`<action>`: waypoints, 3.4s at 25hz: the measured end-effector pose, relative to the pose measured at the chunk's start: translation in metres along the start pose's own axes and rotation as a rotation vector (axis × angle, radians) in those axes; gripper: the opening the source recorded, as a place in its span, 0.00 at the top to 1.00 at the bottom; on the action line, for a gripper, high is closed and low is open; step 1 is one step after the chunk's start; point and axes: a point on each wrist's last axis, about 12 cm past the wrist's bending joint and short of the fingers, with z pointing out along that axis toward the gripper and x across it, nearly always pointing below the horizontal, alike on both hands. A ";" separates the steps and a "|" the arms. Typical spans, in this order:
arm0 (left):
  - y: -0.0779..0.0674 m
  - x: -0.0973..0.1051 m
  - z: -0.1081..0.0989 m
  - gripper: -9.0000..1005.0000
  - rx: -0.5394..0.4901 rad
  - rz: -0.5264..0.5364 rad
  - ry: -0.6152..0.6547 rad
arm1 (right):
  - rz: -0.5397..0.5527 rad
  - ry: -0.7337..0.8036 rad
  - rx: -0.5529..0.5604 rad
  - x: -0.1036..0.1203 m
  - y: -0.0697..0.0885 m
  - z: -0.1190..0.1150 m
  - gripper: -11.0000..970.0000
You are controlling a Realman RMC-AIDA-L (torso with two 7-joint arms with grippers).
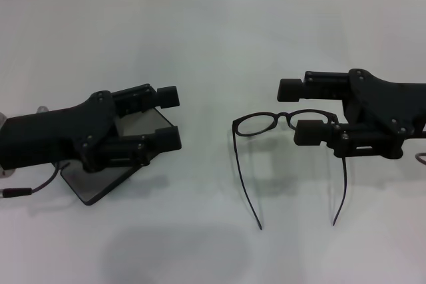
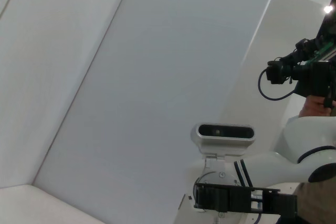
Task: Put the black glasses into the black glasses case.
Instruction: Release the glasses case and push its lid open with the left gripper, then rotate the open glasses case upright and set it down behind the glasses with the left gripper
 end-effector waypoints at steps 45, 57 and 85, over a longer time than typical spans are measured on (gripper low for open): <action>0.021 -0.096 0.059 0.14 -0.828 0.094 1.003 | -0.125 -0.214 0.355 0.025 0.015 -0.053 0.30; 0.041 -0.072 0.069 0.14 -0.825 0.025 1.108 | -0.142 -0.208 0.363 0.024 0.011 -0.051 0.30; 0.036 -0.105 0.096 0.79 -0.857 0.219 1.110 | -0.126 -0.026 0.105 0.037 0.024 -0.024 0.30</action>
